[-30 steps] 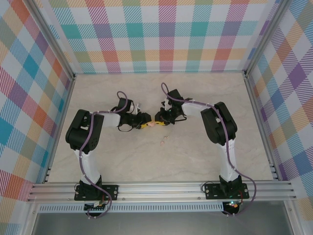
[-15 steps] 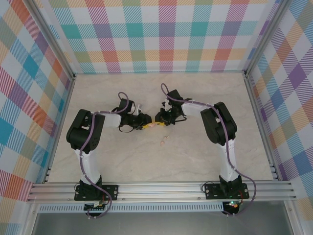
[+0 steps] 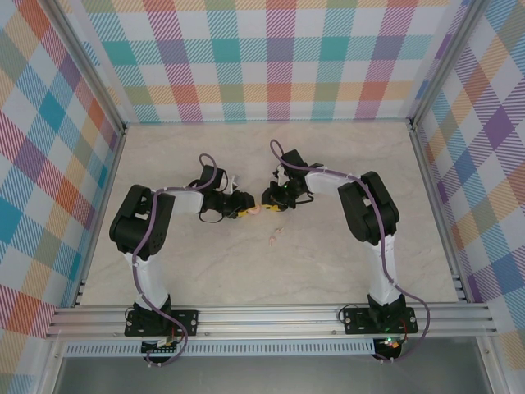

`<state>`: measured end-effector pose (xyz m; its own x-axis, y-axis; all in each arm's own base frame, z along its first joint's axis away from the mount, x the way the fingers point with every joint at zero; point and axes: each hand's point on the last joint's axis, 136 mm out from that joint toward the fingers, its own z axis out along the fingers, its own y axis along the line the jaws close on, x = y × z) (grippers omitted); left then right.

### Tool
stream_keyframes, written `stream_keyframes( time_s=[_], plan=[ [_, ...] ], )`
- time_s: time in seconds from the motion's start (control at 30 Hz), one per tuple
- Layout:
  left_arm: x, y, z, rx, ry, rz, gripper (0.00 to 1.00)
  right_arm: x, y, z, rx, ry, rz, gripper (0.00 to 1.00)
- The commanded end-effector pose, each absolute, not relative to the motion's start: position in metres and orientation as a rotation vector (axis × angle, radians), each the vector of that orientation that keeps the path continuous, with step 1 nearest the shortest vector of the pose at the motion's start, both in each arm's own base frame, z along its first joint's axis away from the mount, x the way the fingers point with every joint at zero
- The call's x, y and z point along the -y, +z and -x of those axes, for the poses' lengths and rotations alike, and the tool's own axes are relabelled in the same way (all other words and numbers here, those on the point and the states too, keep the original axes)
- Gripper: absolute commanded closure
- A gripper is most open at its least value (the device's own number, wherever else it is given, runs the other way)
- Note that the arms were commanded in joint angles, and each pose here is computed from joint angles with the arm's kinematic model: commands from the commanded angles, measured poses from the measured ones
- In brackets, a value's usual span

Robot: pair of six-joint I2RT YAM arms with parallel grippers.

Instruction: Insert wireless bluetooth earbuds into charging case

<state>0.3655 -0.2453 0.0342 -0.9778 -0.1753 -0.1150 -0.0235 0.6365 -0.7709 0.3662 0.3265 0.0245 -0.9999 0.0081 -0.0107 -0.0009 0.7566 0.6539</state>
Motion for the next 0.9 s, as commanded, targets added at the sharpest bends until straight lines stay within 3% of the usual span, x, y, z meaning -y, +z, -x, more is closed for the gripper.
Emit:
stream_keyframes(
  time_s=[0.0, 0.4, 0.7, 0.87],
  plan=[
    [0.242, 0.04, -0.362, -2.688, -1.225, 0.158, 0.64, -0.328, 0.042, -0.364, -2.902, 1.097, 0.046, 0.73],
    [0.241, 0.047, -0.363, -2.678, -1.214, 0.15, 0.63, -0.327, 0.041, -0.363, -2.907, 1.094, 0.047, 0.73],
    [0.245, 0.047, -0.365, -2.654, -1.26, 0.163, 0.75, -0.328, 0.044, -0.364, -2.892, 1.107, 0.055, 0.73],
    [0.249, 0.052, -0.369, -2.623, -1.294, 0.157, 0.77, -0.324, 0.061, -0.366, -2.814, 1.129, 0.064, 0.73]
  ],
)
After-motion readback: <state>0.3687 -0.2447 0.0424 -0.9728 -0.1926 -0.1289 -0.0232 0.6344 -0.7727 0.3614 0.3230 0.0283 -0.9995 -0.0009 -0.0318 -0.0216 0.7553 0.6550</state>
